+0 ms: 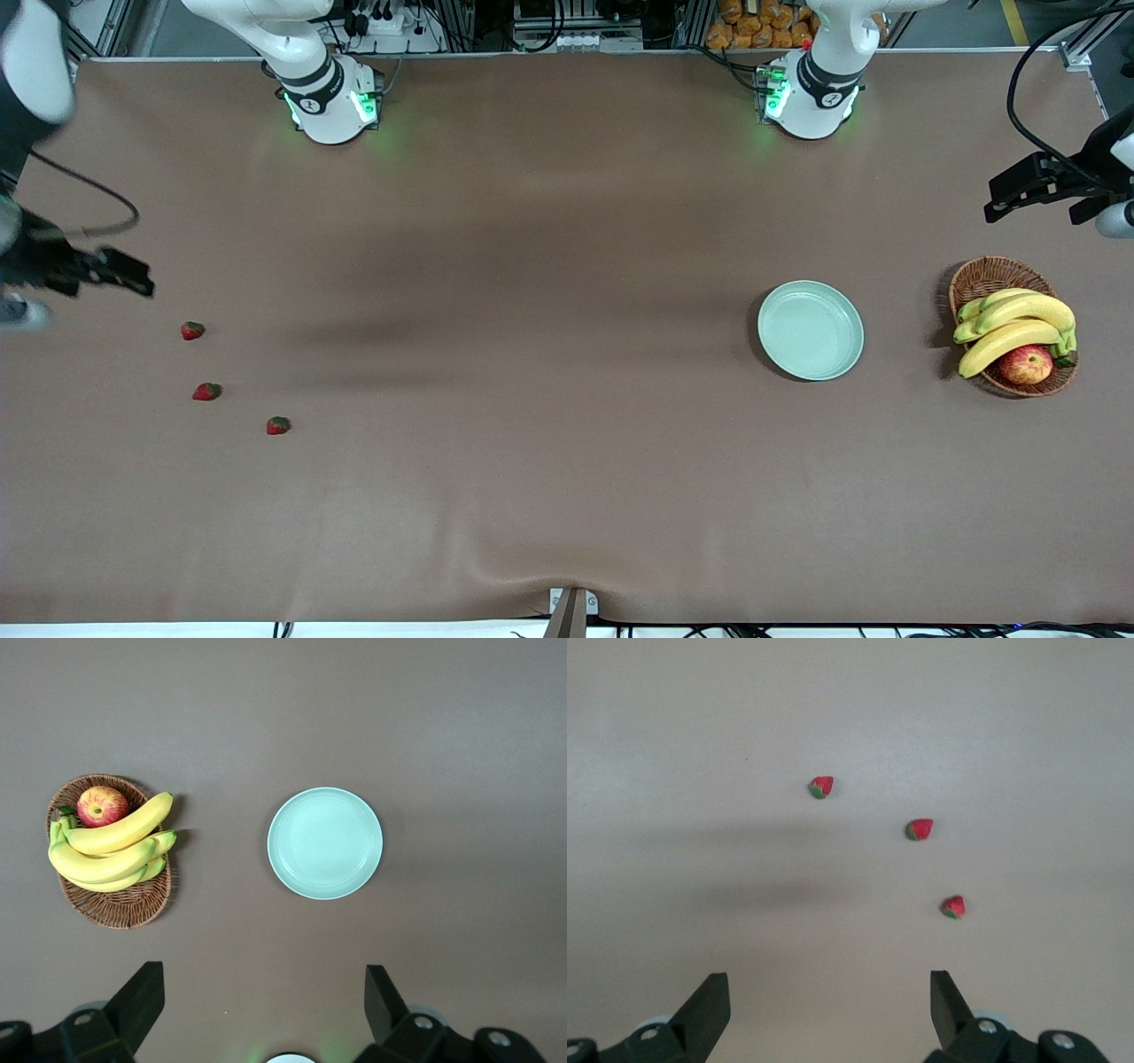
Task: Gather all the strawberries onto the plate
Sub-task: 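Reach the right gripper down to the nearest red strawberry, then grasp the strawberry with the right gripper and lift it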
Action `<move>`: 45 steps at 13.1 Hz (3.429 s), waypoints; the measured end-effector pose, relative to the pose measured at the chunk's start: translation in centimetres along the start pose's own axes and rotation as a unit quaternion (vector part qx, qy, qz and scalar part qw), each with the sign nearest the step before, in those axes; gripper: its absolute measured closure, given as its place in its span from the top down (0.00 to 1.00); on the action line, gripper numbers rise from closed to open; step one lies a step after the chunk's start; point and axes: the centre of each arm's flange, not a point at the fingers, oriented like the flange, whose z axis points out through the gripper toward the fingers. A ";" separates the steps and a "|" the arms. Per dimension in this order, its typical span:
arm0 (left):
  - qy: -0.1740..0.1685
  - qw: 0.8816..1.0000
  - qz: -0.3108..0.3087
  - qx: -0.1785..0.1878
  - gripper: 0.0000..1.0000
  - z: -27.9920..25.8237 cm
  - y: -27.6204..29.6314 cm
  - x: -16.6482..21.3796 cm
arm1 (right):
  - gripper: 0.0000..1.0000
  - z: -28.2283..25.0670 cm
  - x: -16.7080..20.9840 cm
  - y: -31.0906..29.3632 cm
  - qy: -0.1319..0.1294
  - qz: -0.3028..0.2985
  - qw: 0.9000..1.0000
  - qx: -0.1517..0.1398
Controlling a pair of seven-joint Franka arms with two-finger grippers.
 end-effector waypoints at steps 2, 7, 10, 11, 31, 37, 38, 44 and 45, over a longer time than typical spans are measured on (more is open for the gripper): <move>-0.002 1.000 0.000 0.000 1.00 0.2 0.0 0.1 | 1.00 6.3 3.3 -0.2 -0.002 -0.002 1.000 -0.002; -0.003 1.000 0.000 0.000 1.00 0.2 0.0 0.1 | 1.00 21.9 8.7 -0.5 0.009 -0.006 1.000 -0.008; -0.005 1.000 -0.001 0.000 1.00 0.4 -0.1 0.2 | 1.00 28.2 9.9 -0.6 0.023 0.000 1.000 -0.007; -0.005 1.000 -0.001 0.000 1.00 0.4 -0.1 0.2 | 1.00 29.7 9.9 -0.8 0.018 0.011 1.000 -0.002; -0.013 1.000 0.004 -0.001 1.00 1.8 0.3 1.0 | 0.33 34.6 10.1 -3.1 0.006 0.068 0.998 0.015; -0.015 1.000 0.005 -0.002 1.00 2.1 0.5 1.3 | 0.33 29.5 10.2 -11.4 -0.009 0.012 1.000 0.019; -0.016 1.000 0.005 -0.002 1.00 2.2 0.5 1.3 | 0.33 28.2 10.0 -14.0 -0.005 -0.001 1.000 0.027; -0.017 1.000 0.005 -0.003 1.00 2.3 0.4 1.4 | 0.33 25.7 7.0 -27.8 -0.006 -0.069 0.990 0.120; -0.017 1.000 0.005 -0.003 1.00 2.4 0.4 1.4 | 0.33 25.3 6.3 -30.0 -0.001 -0.084 0.988 0.132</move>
